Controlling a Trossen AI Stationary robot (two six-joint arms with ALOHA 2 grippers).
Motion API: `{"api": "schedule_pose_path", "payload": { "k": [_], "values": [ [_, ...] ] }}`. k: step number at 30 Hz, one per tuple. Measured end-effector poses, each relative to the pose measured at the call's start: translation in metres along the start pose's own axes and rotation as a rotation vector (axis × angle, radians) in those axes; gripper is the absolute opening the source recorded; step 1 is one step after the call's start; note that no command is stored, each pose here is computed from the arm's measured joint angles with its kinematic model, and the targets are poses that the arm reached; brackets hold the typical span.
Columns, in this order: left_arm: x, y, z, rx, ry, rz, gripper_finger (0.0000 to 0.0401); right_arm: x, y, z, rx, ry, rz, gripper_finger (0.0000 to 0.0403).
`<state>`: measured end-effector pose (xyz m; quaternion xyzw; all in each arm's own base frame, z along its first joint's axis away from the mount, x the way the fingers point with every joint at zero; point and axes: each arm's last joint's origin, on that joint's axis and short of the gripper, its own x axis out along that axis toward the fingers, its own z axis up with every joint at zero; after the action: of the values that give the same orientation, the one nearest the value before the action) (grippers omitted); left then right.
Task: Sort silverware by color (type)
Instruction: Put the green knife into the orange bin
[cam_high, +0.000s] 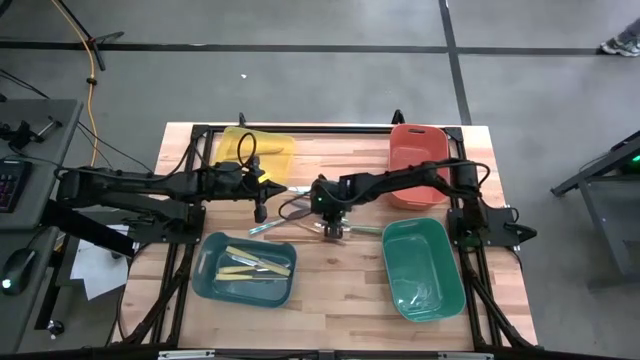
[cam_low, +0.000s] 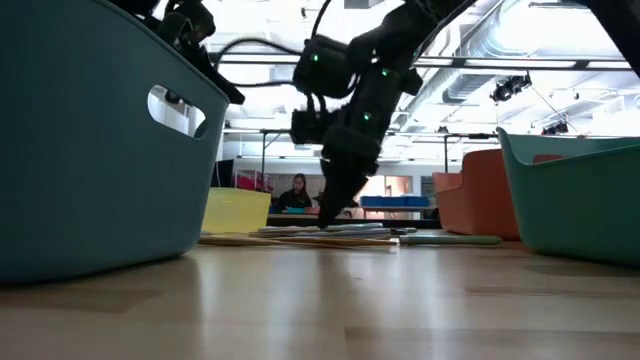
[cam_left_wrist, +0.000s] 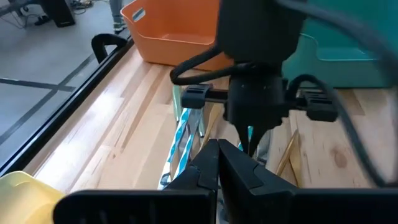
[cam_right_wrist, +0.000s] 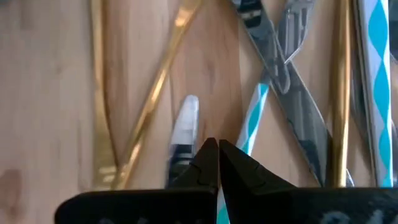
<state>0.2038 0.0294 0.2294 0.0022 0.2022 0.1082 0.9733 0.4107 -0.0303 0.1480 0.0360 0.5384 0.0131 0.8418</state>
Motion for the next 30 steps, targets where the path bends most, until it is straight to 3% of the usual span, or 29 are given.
{"api": "schedule_pose_path", "payload": {
  "k": [7, 15, 21, 24, 30],
  "values": [
    [0.0, -0.001, 0.0, -0.001, -0.001, -0.003, 0.0, 0.011, -0.011, -0.004, 0.004, 0.027, -0.028, 0.0],
    [0.0, -0.001, 0.0, 0.002, 0.0, -0.006, 0.0, -0.001, -0.023, -0.003, 0.002, 0.027, -0.101, 0.0],
    [0.0, -0.002, -0.002, -0.001, 0.023, -0.009, 0.0, -0.006, 0.004, -0.014, -0.048, 0.149, -0.001, 0.0],
    [0.0, -0.003, -0.003, -0.003, 0.031, -0.017, 0.0, -0.006, 0.021, -0.019, -0.097, 0.211, -0.014, 0.0],
    [0.0, -0.006, 0.0, 0.001, -0.005, -0.033, 0.0, -0.01, 0.034, -0.018, -0.13, 0.201, -0.029, 0.0]
  ]
}}
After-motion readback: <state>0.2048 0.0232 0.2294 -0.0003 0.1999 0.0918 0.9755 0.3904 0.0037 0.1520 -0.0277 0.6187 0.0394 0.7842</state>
